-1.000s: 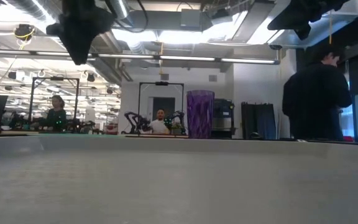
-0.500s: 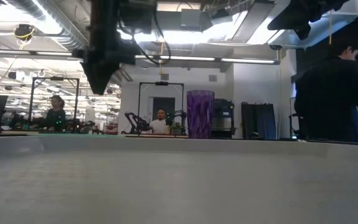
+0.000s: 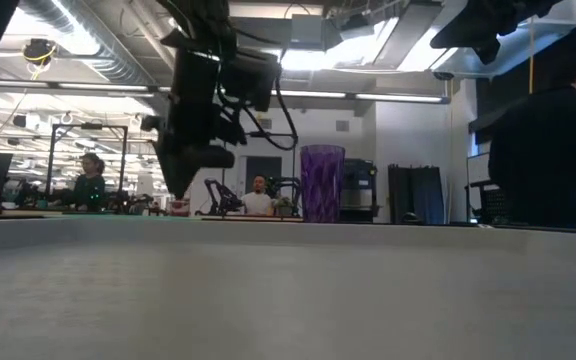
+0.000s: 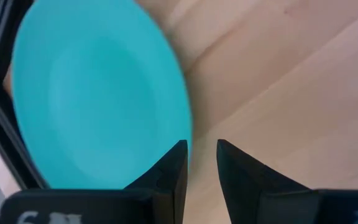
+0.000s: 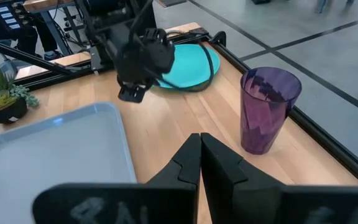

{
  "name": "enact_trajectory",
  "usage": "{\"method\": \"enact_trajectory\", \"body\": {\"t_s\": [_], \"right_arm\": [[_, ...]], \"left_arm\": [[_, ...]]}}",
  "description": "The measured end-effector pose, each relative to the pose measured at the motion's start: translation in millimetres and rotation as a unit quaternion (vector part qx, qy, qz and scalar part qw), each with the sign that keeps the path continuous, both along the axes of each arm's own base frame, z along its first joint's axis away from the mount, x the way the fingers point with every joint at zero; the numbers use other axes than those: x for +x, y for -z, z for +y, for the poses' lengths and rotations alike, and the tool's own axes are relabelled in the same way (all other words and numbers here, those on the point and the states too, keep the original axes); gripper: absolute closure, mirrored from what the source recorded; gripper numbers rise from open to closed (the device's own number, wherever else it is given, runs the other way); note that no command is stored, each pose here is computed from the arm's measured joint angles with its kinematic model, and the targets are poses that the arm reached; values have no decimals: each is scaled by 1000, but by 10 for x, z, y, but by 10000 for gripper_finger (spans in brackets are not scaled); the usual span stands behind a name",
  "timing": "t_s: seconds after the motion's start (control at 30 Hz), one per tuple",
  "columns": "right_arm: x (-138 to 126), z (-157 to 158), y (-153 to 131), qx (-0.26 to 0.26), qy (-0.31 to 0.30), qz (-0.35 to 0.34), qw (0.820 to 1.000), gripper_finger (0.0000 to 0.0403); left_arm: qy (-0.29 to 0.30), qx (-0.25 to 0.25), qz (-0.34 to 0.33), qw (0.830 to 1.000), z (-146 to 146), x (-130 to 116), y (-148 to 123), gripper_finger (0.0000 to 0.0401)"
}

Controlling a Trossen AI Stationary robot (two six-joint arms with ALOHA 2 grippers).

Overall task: Pick and place plate/cup/fork/spoon on tray
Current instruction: Put the green plate on the gray tray

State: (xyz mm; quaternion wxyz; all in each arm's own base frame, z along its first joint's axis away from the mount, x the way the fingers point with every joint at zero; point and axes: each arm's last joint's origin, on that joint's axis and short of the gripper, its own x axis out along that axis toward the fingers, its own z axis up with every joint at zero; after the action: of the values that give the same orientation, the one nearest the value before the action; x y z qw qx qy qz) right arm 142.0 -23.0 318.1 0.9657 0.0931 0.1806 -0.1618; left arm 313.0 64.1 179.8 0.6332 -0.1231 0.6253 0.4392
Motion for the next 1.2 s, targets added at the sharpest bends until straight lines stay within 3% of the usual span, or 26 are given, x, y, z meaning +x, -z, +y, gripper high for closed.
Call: {"method": "enact_trajectory", "body": {"t_s": [0.27, 0.5, 1.2], "right_arm": [[-1, 0, -1, 0, 0, 0, 1000, 386], [-1, 0, -1, 0, 0, 0, 1000, 386], [-1, 0, -1, 0, 0, 0, 1000, 386]], "left_arm": [[1, 8, -9, 1000, 10, 66, 89, 322], [4, 48, -2, 999, 33, 61, 77, 320], [-31, 33, 25, 999, 72, -118, 275, 323]]}}
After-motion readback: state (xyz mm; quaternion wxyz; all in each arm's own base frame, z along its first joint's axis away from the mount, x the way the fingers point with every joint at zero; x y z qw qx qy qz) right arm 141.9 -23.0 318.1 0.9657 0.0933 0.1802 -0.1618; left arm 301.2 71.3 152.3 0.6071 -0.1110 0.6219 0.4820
